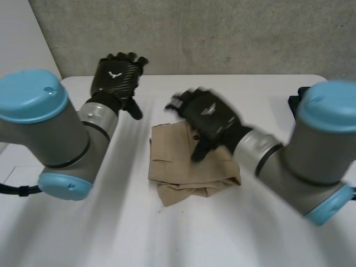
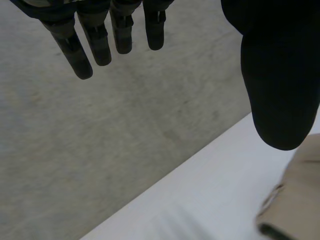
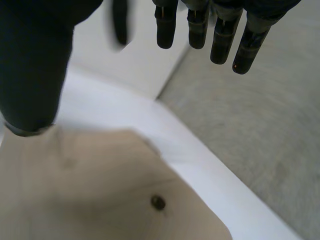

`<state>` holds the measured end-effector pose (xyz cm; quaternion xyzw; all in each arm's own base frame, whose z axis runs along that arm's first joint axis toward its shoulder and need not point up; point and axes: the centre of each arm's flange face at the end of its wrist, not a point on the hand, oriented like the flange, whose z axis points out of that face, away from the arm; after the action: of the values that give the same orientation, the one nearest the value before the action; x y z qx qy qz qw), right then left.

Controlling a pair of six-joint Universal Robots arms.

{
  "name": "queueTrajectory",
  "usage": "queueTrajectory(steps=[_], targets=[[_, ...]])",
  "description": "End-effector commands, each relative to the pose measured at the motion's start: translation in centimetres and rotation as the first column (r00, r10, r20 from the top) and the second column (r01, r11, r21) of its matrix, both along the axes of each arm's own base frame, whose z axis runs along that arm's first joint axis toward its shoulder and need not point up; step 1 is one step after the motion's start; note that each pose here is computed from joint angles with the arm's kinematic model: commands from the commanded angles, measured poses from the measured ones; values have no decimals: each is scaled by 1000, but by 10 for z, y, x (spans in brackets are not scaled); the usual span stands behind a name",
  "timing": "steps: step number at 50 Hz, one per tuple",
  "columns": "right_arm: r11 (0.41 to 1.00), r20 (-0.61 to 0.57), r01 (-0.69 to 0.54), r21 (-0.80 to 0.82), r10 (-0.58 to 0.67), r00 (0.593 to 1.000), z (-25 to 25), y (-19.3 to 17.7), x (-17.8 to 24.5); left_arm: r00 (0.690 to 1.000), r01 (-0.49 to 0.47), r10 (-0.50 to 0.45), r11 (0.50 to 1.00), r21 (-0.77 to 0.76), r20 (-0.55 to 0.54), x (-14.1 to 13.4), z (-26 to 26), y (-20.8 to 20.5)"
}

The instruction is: Fold the laundry.

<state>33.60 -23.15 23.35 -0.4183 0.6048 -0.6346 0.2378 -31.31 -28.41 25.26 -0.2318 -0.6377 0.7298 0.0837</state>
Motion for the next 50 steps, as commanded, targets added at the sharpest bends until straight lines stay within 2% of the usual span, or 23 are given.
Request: queueTrajectory(steps=[1, 6, 10, 19, 21, 26, 31, 36, 42, 45, 50], targets=[[925, 210, 138, 355, -223, 952, 21, -39, -38, 985, 169, -171, 978, 122, 1, -41, -22, 22], [889, 70, 223, 400, -273, 960, -7, -56, -36, 980, 197, -198, 952, 235, -19, -52, -46, 23], [863, -45, 298, 409, -306, 951, -30, -70, -33, 980, 184, -198, 931, 314, 12, -55, -69, 22], [839, -151, 331, 431, -294, 944, -80, -92, -26, 978, 128, -187, 886, 446, 92, -48, -106, 20], [837, -183, 338, 431, -285, 941, -86, -92, -26, 975, 114, -190, 872, 475, 116, -45, -115, 21], [850, -311, 395, 347, -293, 904, -102, -92, -28, 961, 92, -212, 851, 517, 177, -42, -131, 25], [881, -386, 398, 256, -284, 878, -103, -87, -26, 943, 95, -239, 859, 503, 230, -41, -132, 28], [898, -365, 388, 206, -298, 882, -80, -83, -25, 952, 117, -229, 888, 445, 206, -42, -102, 27], [922, -243, 374, 105, -341, 908, -23, -71, -29, 964, 147, -214, 924, 354, 157, -40, -53, 31], [926, -208, 371, 74, -350, 914, -15, -65, -31, 971, 162, -209, 934, 317, 118, -36, -29, 37], [929, -138, 371, -16, -369, 919, -4, -33, -32, 970, 221, -240, 935, 277, 36, -32, 6, 49]])
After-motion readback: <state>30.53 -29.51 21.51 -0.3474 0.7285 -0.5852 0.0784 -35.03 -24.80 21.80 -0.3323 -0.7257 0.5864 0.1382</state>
